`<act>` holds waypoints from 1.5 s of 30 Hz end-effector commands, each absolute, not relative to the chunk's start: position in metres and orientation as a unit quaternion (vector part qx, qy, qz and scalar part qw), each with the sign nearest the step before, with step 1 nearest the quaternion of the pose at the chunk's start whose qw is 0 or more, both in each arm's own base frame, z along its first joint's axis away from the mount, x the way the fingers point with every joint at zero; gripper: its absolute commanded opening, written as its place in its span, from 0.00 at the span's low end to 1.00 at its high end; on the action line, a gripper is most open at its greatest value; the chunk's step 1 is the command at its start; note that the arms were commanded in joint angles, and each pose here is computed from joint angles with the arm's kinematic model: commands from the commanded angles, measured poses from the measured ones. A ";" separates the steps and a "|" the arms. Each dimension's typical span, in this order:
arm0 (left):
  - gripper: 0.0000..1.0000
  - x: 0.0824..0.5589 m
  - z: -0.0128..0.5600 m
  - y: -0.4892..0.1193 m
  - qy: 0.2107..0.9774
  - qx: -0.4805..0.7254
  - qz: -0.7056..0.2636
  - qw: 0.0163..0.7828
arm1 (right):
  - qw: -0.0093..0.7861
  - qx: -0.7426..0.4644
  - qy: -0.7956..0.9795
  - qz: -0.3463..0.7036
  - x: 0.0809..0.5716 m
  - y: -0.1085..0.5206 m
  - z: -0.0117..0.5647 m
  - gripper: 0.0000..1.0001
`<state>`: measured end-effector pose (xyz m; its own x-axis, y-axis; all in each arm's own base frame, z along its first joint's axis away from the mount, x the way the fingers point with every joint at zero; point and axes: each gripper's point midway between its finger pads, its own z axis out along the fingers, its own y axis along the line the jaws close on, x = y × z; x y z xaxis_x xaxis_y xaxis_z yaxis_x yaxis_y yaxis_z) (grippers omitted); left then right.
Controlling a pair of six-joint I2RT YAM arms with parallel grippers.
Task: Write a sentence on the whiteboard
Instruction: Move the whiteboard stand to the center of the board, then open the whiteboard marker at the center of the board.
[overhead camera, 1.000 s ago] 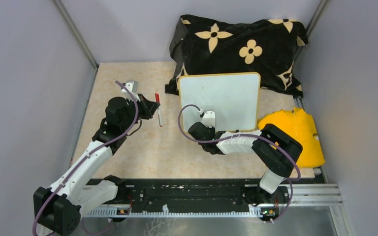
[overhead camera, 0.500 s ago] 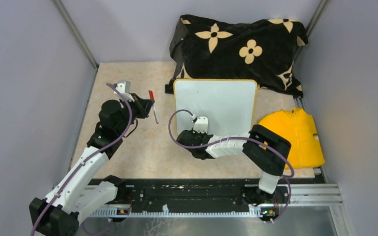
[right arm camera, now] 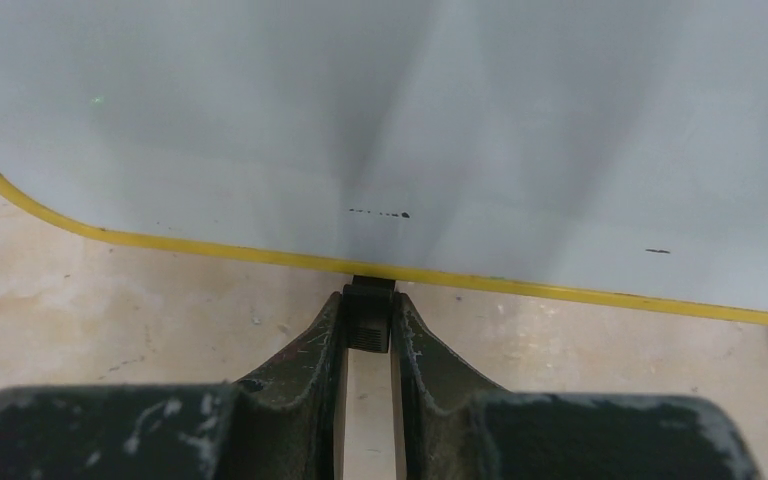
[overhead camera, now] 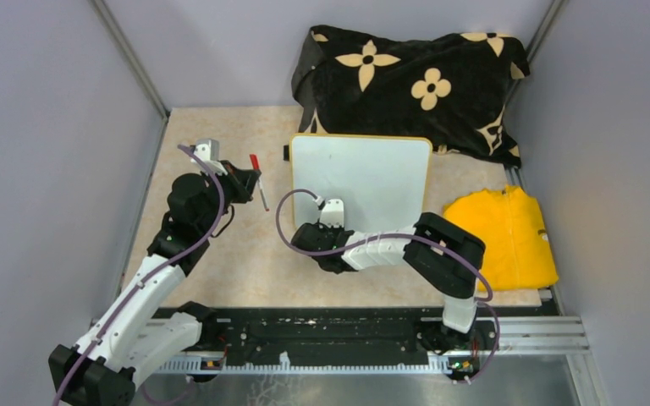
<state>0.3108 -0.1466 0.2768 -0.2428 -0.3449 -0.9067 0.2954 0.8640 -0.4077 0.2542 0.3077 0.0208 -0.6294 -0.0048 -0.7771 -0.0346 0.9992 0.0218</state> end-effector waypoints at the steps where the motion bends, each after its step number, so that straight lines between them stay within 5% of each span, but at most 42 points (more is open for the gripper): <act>1: 0.00 0.310 0.286 -0.145 0.735 -0.016 -0.258 0.627 | 0.394 -0.064 0.913 0.089 0.237 0.362 0.010 0.00; 12: 0.00 0.311 0.285 -0.144 0.735 -0.017 -0.253 0.628 | 0.391 -0.090 0.911 0.091 0.232 0.371 0.012 0.00; 13: 0.00 0.311 0.286 -0.143 0.735 -0.018 -0.253 0.629 | 0.389 -0.090 0.912 0.094 0.230 0.371 0.013 0.04; 17: 0.00 0.311 0.286 -0.141 0.734 -0.019 -0.250 0.631 | 0.392 -0.087 0.908 0.118 0.227 0.372 0.028 0.46; 21: 0.00 0.310 0.287 -0.141 0.733 -0.020 -0.250 0.633 | 0.393 -0.085 0.905 0.139 0.224 0.372 0.044 0.57; 29: 0.00 0.308 0.294 -0.140 0.724 -0.017 -0.254 0.641 | 0.393 -0.091 0.886 0.230 0.197 0.353 0.114 0.62; 34: 0.00 0.303 0.301 -0.147 0.713 -0.002 -0.275 0.645 | 0.468 -0.106 0.835 0.268 0.189 0.302 0.169 0.62; 41: 0.00 0.263 0.329 -0.195 0.644 0.117 -0.407 0.637 | 0.596 -0.146 0.674 0.411 0.180 0.283 0.277 0.68; 45: 0.00 0.236 0.339 -0.215 0.604 0.170 -0.475 0.617 | 0.586 -0.160 0.626 0.489 0.182 0.298 0.299 0.70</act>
<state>0.2721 -0.1887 0.3090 -0.2075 -0.3556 -0.9113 0.6051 0.6853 -0.4052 0.1855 0.2768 0.2449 -0.3380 0.2591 -0.9048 -0.6177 0.6643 0.4210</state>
